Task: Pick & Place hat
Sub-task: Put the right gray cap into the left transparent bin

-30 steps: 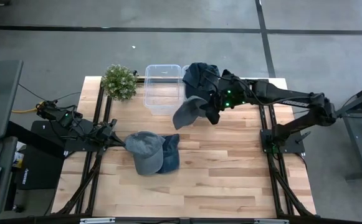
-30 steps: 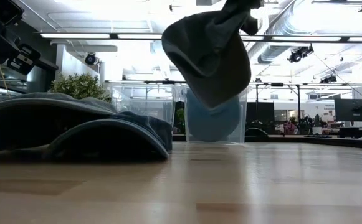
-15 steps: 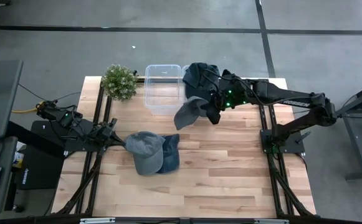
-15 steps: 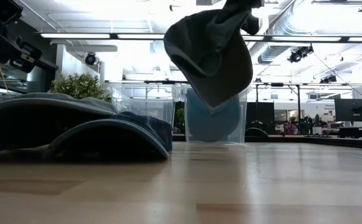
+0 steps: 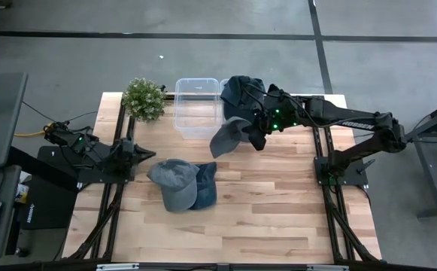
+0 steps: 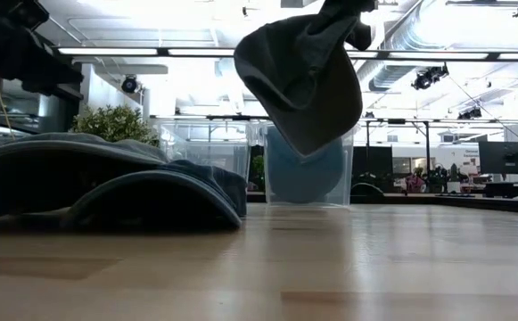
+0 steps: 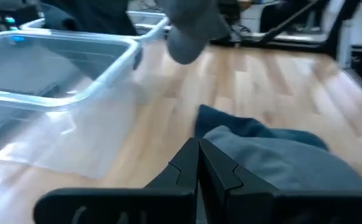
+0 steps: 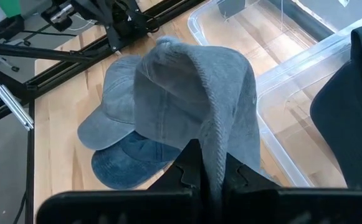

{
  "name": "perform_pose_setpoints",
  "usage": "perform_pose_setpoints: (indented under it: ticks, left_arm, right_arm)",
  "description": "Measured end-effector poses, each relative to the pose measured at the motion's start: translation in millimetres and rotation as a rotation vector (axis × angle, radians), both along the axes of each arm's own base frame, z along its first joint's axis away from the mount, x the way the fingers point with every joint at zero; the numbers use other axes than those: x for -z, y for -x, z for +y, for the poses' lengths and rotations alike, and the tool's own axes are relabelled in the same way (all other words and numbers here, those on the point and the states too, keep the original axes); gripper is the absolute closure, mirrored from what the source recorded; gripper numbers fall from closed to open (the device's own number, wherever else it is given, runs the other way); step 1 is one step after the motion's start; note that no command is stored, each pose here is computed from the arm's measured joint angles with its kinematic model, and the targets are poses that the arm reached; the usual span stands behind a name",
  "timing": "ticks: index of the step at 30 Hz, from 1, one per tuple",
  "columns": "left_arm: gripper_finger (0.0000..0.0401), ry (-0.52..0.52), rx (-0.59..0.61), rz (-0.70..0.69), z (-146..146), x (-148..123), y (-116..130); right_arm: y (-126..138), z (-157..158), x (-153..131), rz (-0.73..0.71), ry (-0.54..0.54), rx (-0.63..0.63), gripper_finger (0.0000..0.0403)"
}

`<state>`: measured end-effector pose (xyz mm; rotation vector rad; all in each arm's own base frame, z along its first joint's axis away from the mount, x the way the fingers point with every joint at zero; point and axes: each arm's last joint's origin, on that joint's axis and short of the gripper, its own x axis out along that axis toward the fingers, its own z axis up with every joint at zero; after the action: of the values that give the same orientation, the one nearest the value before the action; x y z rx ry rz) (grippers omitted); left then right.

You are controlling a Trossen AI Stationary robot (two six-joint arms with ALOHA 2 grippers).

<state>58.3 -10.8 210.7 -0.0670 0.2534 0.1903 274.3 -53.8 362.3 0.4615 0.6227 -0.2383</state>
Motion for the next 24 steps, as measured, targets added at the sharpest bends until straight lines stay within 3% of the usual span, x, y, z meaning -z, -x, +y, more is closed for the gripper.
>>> perform_pose_setpoints:
  ticks: [8,17,21,24]
  left_arm:
    - [0.0401,-0.030,-0.080,-0.045,2.0,-4.3,-0.6]
    - [0.0401,0.180,-0.240,-0.401,4.7,-39.0,-1.8]
    - [0.0401,0.223,-0.317,-0.480,7.3,-47.1,0.4]
    - [0.0401,0.239,-0.445,-0.505,10.7,-48.9,2.6]
  right_arm:
    - [0.1,0.0,-0.1,0.000,0.002,0.001,0.0402]
    - [0.3,-0.1,0.0,0.001,-0.005,0.007,0.0402]
    - [1.2,0.1,0.8,0.012,-0.017,0.014,0.0402]
    - [1.2,-0.2,0.8,0.012,-0.021,0.024,0.0402]
